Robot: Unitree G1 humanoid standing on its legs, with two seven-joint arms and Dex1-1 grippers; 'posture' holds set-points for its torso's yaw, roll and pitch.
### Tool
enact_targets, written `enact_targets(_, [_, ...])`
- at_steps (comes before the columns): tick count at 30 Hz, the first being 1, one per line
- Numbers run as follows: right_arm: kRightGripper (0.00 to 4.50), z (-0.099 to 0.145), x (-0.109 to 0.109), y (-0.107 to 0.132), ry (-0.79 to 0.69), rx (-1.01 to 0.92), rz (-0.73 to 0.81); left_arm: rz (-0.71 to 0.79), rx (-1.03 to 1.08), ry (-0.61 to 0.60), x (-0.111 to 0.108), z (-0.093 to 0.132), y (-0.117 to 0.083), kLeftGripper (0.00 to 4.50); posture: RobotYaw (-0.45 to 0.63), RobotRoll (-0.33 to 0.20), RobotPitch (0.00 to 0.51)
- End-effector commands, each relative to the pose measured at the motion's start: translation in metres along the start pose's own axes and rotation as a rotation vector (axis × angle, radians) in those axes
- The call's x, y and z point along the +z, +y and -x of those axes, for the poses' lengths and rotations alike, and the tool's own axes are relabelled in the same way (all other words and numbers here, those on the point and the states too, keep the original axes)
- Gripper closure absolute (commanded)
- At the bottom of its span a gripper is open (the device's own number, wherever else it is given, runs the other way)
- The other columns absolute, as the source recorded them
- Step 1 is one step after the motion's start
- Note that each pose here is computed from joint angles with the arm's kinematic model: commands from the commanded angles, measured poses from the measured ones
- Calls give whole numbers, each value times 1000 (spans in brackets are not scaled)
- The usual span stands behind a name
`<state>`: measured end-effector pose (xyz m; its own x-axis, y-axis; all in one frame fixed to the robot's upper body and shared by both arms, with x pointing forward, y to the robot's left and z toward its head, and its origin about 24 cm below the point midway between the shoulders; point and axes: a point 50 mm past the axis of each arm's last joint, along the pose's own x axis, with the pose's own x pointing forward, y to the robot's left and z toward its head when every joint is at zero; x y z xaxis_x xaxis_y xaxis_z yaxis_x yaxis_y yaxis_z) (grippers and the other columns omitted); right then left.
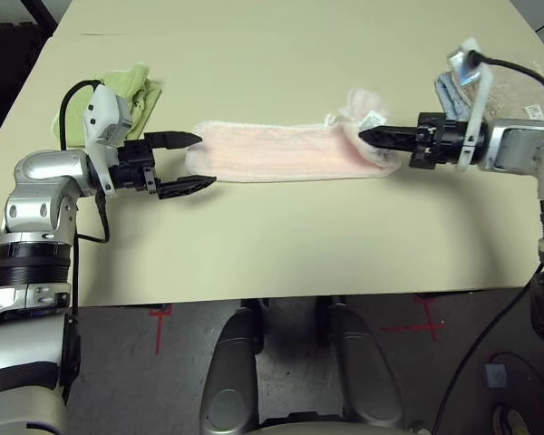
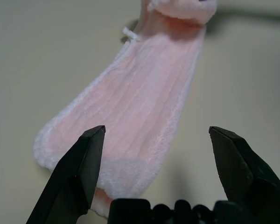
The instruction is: Fold the towel and set it aside.
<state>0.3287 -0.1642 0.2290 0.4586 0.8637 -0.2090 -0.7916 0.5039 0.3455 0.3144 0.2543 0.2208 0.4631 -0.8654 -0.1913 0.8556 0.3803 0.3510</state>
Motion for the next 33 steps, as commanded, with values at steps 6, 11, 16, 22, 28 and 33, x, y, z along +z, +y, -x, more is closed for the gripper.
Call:
enact_targets(6, [4455, -24, -8, 5, 45, -84, -15, 6, -13, -2, -2, -3, -3, 0, -47, 0, 283])
enact_targets(11, [4203, -32, -13, 7, 65, -71, 17, 11, -9, 6, -3, 0, -4, 0, -45, 0, 283])
enact_targets(16, [2547, -34, -11, 21, 21, 108, 102, 14, -9, 8, -4, -1, -4, 0, -47, 0, 281])
enact_targets(22, [271, -15, -5, 23, -83, 286, 350, 15, -12, 1, -4, -3, -3, 0, -58, 0, 279])
enact_targets(28, [57, -4, 9, -4, -293, 175, 474, 14, -13, -4, -4, -5, -2, 0, -65, 0, 280])
enact_targets(33, [57, 11, 4, -37, -337, 99, 625, 18, -15, -8, -4, -7, -4, 0, -65, 0, 283])
